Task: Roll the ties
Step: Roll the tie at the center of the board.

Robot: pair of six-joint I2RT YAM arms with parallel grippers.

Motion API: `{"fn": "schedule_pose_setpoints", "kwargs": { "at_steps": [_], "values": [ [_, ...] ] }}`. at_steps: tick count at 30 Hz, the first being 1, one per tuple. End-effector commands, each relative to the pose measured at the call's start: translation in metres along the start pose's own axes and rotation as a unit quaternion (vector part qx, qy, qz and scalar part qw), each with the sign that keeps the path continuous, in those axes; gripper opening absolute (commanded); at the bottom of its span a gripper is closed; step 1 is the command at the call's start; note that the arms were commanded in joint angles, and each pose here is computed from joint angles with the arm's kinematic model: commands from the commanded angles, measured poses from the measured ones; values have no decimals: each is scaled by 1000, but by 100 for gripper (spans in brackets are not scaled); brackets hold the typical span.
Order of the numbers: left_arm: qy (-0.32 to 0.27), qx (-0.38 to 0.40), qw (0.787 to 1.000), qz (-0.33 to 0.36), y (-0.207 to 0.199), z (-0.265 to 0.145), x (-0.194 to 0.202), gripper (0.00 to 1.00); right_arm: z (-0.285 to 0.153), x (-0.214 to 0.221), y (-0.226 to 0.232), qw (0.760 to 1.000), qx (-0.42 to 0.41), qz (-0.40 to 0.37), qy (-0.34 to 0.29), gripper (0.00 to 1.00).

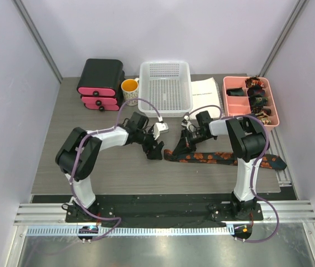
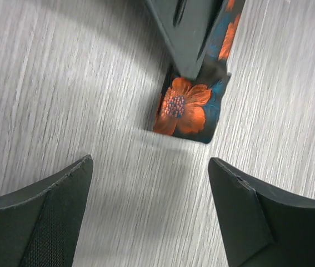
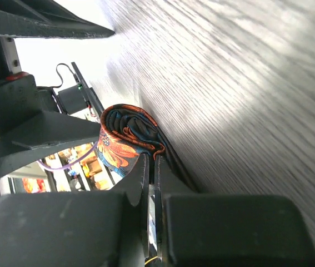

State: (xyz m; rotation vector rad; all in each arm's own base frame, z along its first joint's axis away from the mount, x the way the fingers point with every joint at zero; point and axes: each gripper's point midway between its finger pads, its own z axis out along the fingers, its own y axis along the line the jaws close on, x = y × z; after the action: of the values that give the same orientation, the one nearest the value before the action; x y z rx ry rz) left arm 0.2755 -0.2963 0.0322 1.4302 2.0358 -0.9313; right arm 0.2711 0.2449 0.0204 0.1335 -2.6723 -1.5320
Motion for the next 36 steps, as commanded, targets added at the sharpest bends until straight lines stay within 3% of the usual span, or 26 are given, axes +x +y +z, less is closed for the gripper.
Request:
{"fn": "schedule_pose_setpoints", "kwargs": {
  "at_steps": [1, 7, 10, 14, 17, 22, 25, 30, 32, 33, 36],
  "values": [
    [-134, 25, 990, 15, -15, 7, -45, 85, 8, -7, -30, 998, 38, -45, -19, 1],
    [-159, 9, 987, 11, -6, 28, -41, 85, 11, -3, -35, 998, 37, -52, -23, 1],
    [-156, 14, 988, 7, -7, 38, -35, 79, 12, -3, -38, 998, 38, -46, -23, 1],
    [-125, 15, 992, 28, -17, 50, -16, 58, 12, -5, -36, 998, 36, -43, -24, 1],
    [-91, 5, 994, 56, -22, 51, 0, 52, 9, -8, -32, 998, 35, -45, -26, 1],
    [-51, 10, 996, 76, -28, 50, 21, 64, 4, -14, -26, 998, 32, -53, -33, 1],
    [-43, 3, 997, 58, -24, 53, 23, 44, 4, -12, -27, 998, 31, -53, -31, 1],
    [-18, -5, 999, 41, -20, 52, 26, 25, -1, -15, -16, 997, 25, -63, -39, 1],
    [-11, -14, 998, 52, -18, 50, 22, 23, -6, -19, -8, 997, 25, -56, -41, 9],
    [2, -24, 998, 51, -16, 48, 26, 23, -11, -22, -2, 997, 25, -58, -44, 22],
    [20, -51, 996, 69, -11, 43, 25, 24, -26, -23, 8, 998, 29, -37, -43, 40]
  ]
}}
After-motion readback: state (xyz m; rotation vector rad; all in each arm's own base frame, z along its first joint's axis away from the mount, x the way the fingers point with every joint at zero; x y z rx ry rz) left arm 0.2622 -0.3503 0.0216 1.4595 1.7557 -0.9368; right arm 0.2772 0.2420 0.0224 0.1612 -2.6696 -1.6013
